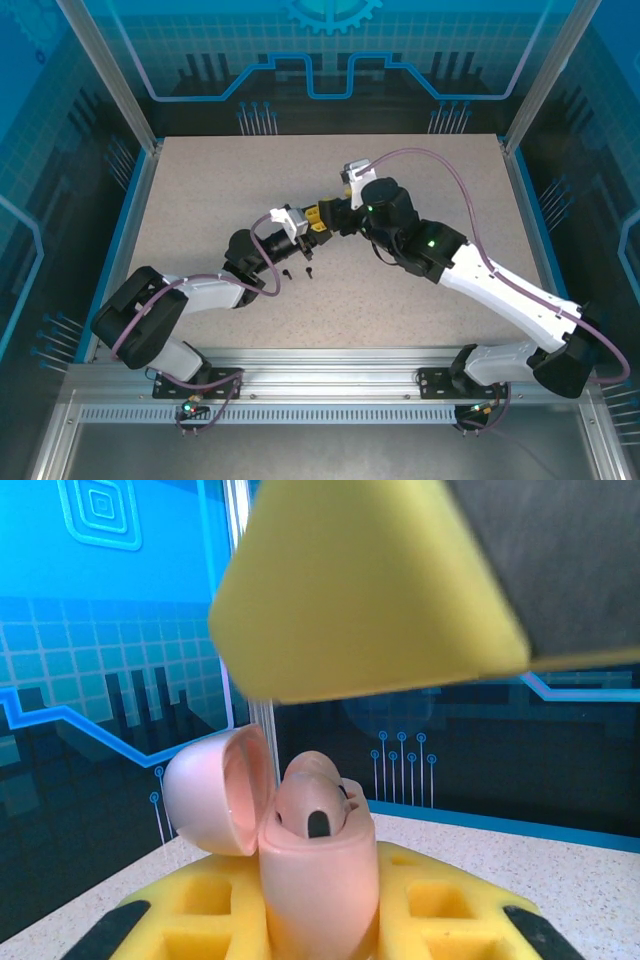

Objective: Insert the wireless bluetooth earbuds into the charging case

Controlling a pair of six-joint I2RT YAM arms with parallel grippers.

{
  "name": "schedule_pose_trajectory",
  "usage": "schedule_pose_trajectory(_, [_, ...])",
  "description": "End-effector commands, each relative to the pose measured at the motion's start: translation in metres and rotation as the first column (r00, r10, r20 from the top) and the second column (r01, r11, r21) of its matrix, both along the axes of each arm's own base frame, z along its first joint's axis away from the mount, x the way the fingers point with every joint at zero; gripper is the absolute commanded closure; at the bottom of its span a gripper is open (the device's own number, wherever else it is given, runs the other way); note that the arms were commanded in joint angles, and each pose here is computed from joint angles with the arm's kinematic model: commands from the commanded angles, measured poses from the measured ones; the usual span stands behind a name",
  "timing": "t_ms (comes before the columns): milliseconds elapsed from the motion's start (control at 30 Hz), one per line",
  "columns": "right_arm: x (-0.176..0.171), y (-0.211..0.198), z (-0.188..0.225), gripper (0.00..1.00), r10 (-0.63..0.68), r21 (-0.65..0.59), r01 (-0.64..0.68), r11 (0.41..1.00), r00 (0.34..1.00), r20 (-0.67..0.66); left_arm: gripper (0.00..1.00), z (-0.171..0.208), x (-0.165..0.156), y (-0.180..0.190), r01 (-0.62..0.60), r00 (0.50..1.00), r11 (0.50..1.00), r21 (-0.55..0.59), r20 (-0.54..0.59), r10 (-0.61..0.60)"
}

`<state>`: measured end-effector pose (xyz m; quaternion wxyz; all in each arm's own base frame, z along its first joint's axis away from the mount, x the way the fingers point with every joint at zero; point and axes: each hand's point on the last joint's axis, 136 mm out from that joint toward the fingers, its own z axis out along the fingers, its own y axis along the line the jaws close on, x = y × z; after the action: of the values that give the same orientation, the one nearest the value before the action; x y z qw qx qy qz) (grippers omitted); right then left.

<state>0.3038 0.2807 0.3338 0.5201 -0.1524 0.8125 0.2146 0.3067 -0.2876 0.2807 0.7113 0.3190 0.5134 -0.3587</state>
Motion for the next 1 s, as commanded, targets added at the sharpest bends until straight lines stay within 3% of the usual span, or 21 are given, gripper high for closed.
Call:
schedule_pose_trajectory(0, [-0.005, -0.007, 0.041, 0.39, 0.004, 0.078, -0.007, 0.997, 0.999, 0.045, 1.00, 0.023, -0.007, -0.001, 0.015, 0.997, 0.999, -0.041, 0.075, -0.012])
schedule_pose_trajectory(200, [0.004, -0.014, 0.047, 0.38, -0.005, 0.098, 0.004, 0.995, 1.000, 0.008, 1.00, 0.018, -0.008, -0.001, 0.016, 0.998, 0.999, -0.038, 0.065, -0.014])
schedule_pose_trajectory(600, [0.040, -0.014, 0.019, 0.38, -0.002, 0.060, 0.014, 0.998, 0.981, -0.193, 1.00, 0.005, -0.012, -0.004, 0.042, 0.998, 0.999, -0.002, 0.046, -0.042])
schedule_pose_trajectory(967, [0.057, 0.002, -0.018, 0.45, 0.019, -0.010, -0.024, 1.000, 0.939, -0.343, 1.00, 0.003, -0.015, -0.007, 0.059, 0.998, 0.998, 0.025, 0.033, -0.060])
